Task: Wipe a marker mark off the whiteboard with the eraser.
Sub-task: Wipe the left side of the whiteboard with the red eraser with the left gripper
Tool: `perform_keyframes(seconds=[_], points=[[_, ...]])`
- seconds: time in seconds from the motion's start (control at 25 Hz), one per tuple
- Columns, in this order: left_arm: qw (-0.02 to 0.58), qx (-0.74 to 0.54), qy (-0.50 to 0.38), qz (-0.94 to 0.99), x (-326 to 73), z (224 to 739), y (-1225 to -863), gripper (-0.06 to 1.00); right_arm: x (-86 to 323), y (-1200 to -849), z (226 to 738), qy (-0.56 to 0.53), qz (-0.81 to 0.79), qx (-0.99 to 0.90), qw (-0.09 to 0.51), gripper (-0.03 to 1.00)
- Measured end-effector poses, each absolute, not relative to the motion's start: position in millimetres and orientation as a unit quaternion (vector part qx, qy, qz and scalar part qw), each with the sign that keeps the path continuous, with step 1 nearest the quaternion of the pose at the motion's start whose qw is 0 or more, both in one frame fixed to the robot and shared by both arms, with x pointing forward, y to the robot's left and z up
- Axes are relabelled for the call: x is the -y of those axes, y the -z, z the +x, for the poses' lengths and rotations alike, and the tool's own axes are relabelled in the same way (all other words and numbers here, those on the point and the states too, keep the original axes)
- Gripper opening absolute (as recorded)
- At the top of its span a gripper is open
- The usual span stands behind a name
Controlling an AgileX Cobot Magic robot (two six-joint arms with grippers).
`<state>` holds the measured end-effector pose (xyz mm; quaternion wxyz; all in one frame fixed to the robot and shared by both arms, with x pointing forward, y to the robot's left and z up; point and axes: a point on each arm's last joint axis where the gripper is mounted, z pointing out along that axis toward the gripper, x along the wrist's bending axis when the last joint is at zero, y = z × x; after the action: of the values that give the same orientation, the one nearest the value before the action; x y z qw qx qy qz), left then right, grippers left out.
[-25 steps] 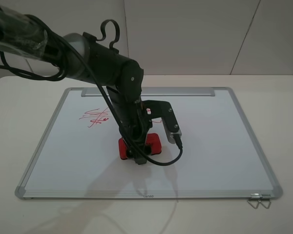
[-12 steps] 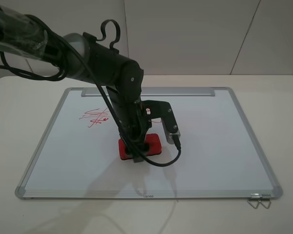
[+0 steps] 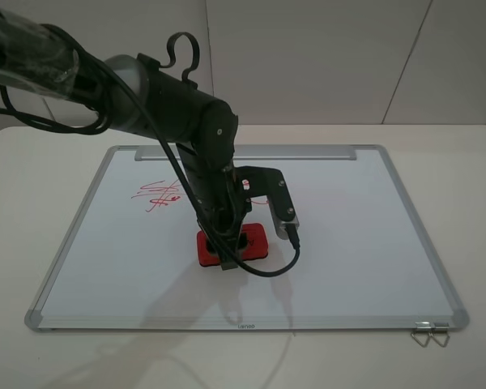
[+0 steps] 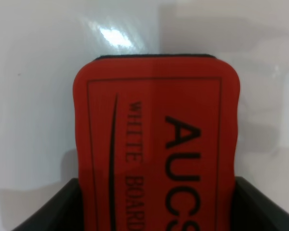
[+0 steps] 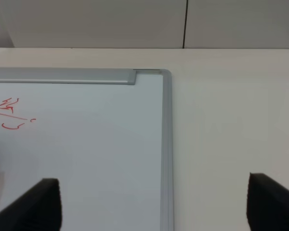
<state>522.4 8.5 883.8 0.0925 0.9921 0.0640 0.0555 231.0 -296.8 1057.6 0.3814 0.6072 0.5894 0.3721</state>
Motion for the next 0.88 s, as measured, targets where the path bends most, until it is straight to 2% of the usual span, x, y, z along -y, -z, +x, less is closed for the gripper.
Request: perform_keyframes(seconds=[0.88], points=[[0.104, -0.077, -0.054, 0.990, -7.2, 521.7, -888.0, 0.57, 296.8, -1057.6, 231.0, -0.372, 0.607, -0.589, 0.381, 0.69]])
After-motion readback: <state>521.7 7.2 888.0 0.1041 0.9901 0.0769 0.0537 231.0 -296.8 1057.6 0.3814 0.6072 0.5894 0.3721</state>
